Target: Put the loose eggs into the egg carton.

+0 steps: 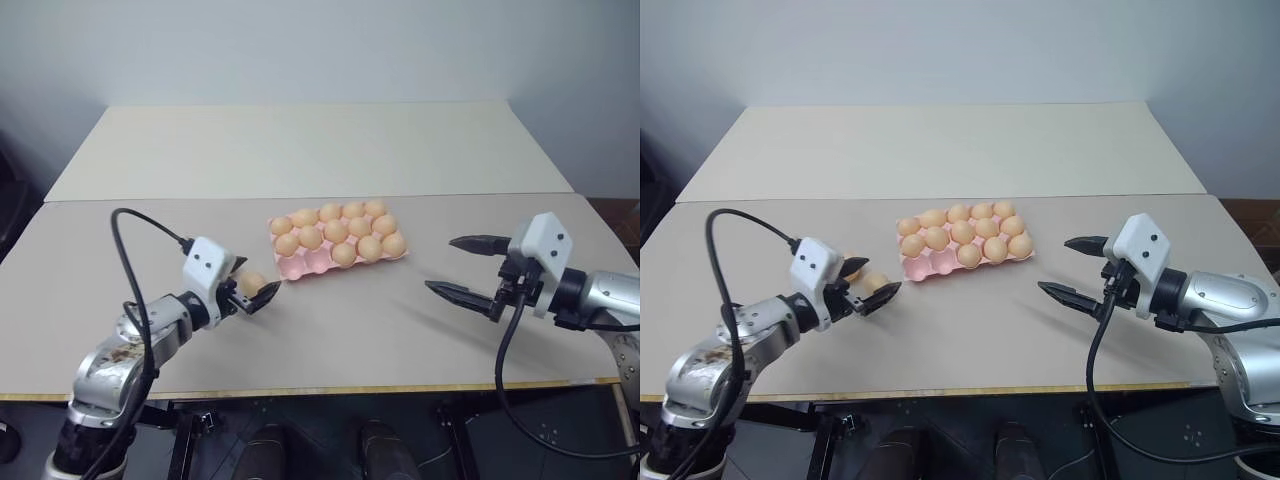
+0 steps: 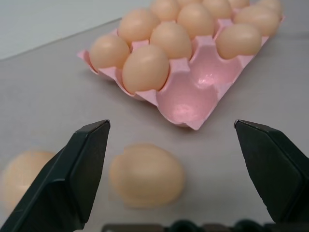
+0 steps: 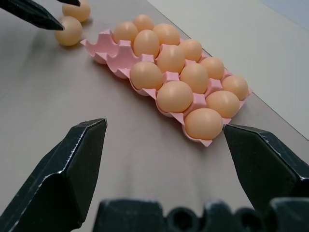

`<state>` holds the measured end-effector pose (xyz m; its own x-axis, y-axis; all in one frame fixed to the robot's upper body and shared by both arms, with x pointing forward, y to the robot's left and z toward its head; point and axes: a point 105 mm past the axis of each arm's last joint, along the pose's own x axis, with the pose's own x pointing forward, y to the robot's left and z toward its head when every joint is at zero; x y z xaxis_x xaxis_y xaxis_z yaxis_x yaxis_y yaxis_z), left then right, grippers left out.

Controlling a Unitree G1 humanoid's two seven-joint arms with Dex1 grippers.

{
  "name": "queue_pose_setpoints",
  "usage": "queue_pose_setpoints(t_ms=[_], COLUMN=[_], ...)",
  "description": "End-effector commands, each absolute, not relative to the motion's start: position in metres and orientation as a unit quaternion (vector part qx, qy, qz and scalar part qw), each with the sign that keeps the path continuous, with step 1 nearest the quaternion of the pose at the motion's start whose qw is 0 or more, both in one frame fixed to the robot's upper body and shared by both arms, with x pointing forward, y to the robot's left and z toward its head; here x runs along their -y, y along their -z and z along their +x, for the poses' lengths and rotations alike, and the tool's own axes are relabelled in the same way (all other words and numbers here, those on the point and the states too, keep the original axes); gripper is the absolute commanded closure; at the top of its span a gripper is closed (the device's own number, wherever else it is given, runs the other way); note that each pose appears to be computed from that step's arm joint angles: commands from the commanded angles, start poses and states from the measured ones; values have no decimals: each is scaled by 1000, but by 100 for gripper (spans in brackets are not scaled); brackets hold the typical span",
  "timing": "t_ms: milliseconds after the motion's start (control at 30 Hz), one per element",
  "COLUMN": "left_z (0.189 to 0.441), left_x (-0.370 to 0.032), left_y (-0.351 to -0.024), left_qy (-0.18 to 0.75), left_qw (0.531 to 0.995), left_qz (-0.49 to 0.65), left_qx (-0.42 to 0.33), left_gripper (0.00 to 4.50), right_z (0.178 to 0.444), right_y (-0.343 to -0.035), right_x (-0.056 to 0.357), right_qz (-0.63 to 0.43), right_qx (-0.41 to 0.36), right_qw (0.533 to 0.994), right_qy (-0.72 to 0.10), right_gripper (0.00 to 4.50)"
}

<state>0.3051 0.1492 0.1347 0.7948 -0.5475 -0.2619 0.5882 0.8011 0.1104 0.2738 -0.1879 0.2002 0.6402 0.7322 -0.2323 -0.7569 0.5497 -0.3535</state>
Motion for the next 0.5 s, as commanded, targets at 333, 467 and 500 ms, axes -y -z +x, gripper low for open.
queue_pose_setpoints(t_ms=[333,467,500], left_z=[324,326,326], left_x=[-143,-141,-141], left_y=[-121,-119,-119], left_qy=[284,287,289], left_qw=[936,933,932], left_qz=[126,127,128], left_qx=[-164,-177,-177], left_gripper=[0,87,123], right_z=[269,270,270], right_y=[-214,-215,-216], right_x=[189,190,191], right_qz=[-216,-214,-213], right_qx=[-1,2,2], right_qw=[888,892,893], right_qy=[-407,-398,-396], right_gripper=[4,0,0])
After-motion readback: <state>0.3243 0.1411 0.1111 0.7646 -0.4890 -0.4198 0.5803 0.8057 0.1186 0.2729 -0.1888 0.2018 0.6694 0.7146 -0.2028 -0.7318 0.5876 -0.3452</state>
